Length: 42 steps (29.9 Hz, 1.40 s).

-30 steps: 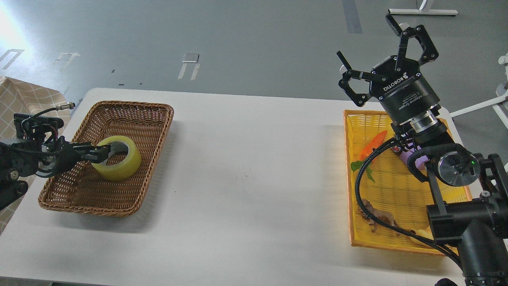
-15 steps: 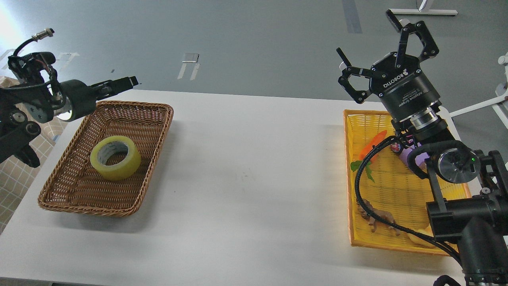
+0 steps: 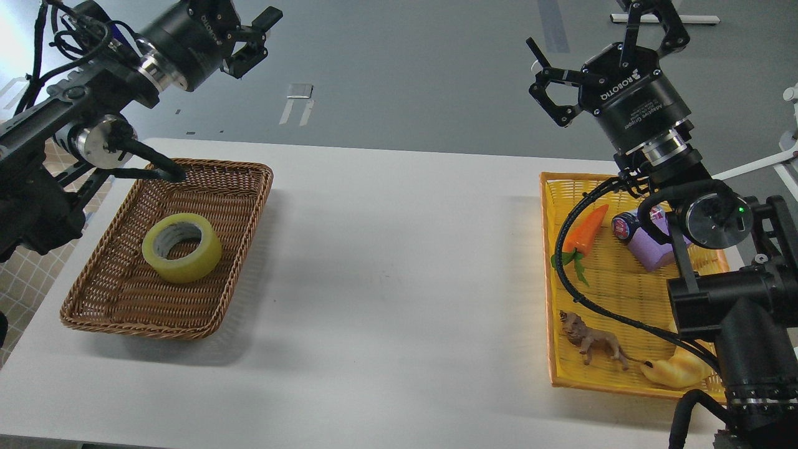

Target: Place and transfer tape with both arms

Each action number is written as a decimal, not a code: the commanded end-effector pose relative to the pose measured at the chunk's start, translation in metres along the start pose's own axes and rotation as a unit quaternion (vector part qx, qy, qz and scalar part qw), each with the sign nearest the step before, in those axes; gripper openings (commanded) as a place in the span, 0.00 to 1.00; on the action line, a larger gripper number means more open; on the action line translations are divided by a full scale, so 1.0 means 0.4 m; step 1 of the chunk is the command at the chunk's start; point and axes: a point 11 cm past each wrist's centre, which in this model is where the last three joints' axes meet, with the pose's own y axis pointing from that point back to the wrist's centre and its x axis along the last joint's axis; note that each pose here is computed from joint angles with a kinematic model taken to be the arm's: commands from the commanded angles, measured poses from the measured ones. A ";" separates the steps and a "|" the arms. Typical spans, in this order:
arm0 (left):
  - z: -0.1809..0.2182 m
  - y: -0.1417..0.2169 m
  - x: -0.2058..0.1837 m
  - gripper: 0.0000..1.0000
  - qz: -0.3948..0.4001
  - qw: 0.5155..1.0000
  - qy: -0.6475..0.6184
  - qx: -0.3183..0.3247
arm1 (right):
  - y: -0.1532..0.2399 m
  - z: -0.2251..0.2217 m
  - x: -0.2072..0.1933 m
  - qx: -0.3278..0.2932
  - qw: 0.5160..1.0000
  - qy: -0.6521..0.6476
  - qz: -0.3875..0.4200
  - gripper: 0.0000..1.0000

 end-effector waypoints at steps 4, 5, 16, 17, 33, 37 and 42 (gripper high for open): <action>0.027 -0.010 -0.062 0.98 -0.046 0.994 0.081 -0.064 | -0.034 -0.013 0.003 -0.003 1.000 -0.001 0.000 1.00; 0.023 -0.006 -0.077 0.98 -0.053 0.992 0.089 -0.068 | -0.035 -0.013 0.003 -0.004 1.000 -0.001 0.000 1.00; -0.022 0.018 -0.159 0.98 -0.078 0.983 0.142 -0.083 | -0.049 -0.012 0.004 -0.008 1.000 0.001 0.001 1.00; -0.024 0.017 -0.162 0.98 -0.077 0.982 0.148 -0.086 | -0.048 -0.010 0.005 -0.009 1.000 0.001 0.001 1.00; -0.055 -0.005 -0.191 0.98 -0.054 0.967 0.214 -0.123 | -0.025 0.006 0.036 -0.008 1.000 -0.007 0.020 1.00; -0.057 -0.004 -0.177 0.98 -0.045 0.967 0.216 -0.125 | -0.016 0.012 0.044 -0.010 1.000 -0.009 0.025 1.00; -0.074 -0.001 -0.156 0.98 -0.031 0.969 0.215 -0.119 | -0.016 0.012 0.044 -0.010 1.000 -0.009 0.025 1.00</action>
